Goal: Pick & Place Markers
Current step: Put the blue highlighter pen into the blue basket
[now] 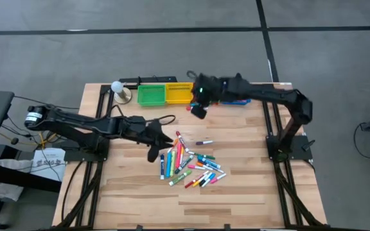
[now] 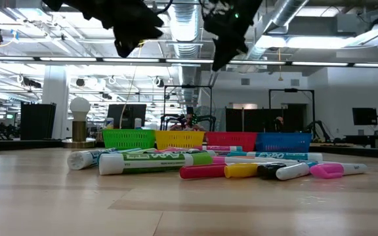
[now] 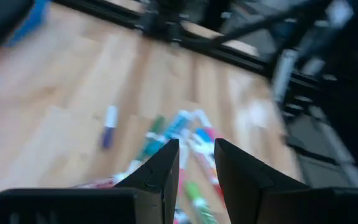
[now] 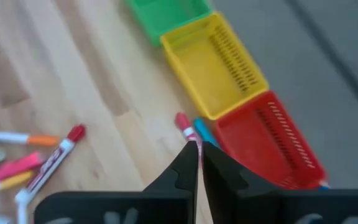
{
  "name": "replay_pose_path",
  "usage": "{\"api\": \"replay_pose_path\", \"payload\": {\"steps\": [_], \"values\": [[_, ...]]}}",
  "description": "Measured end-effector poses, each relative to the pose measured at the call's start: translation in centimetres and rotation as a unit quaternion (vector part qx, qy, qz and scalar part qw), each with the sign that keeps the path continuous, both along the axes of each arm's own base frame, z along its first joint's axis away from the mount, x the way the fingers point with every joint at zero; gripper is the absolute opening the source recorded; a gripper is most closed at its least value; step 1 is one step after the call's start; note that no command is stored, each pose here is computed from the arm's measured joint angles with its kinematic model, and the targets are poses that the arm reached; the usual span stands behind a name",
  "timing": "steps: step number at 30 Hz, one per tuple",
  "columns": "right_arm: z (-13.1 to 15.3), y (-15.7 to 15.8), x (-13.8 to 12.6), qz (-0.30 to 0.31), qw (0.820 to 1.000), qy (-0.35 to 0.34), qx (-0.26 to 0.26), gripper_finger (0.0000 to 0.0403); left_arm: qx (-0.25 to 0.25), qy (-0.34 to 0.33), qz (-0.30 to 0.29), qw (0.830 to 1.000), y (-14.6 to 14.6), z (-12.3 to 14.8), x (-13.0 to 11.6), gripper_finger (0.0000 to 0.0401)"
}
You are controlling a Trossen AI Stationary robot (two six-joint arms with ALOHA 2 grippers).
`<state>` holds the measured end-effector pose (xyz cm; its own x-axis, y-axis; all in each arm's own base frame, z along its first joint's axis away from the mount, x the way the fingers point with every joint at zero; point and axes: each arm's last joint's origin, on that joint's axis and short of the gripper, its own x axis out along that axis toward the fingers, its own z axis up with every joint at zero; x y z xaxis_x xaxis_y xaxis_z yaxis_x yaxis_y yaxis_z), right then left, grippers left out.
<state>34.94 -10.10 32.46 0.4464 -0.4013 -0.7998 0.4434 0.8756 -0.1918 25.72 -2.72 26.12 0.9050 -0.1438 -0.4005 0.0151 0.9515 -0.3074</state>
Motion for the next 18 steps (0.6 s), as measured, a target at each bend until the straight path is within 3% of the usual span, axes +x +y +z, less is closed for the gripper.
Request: {"api": "replay_pose_path", "payload": {"steps": [6,14,18], "values": [[-0.4,5.1,0.5,-0.037,0.997,0.029,-0.060,0.0003,-0.023,0.023,-0.061,0.998,-0.5,0.0,-1.6,0.0102],[-1.5,10.8,-1.1,-0.107,0.992,0.065,-0.003,0.0005,-0.022,0.055,-0.041,0.997,-0.5,-2.9,-3.3,0.0102],[-2.4,12.7,-1.0,-0.079,0.992,0.094,0.007,0.0006,-0.026,0.059,-0.038,0.997,-0.4,-3.5,-3.4,0.0102]]}}
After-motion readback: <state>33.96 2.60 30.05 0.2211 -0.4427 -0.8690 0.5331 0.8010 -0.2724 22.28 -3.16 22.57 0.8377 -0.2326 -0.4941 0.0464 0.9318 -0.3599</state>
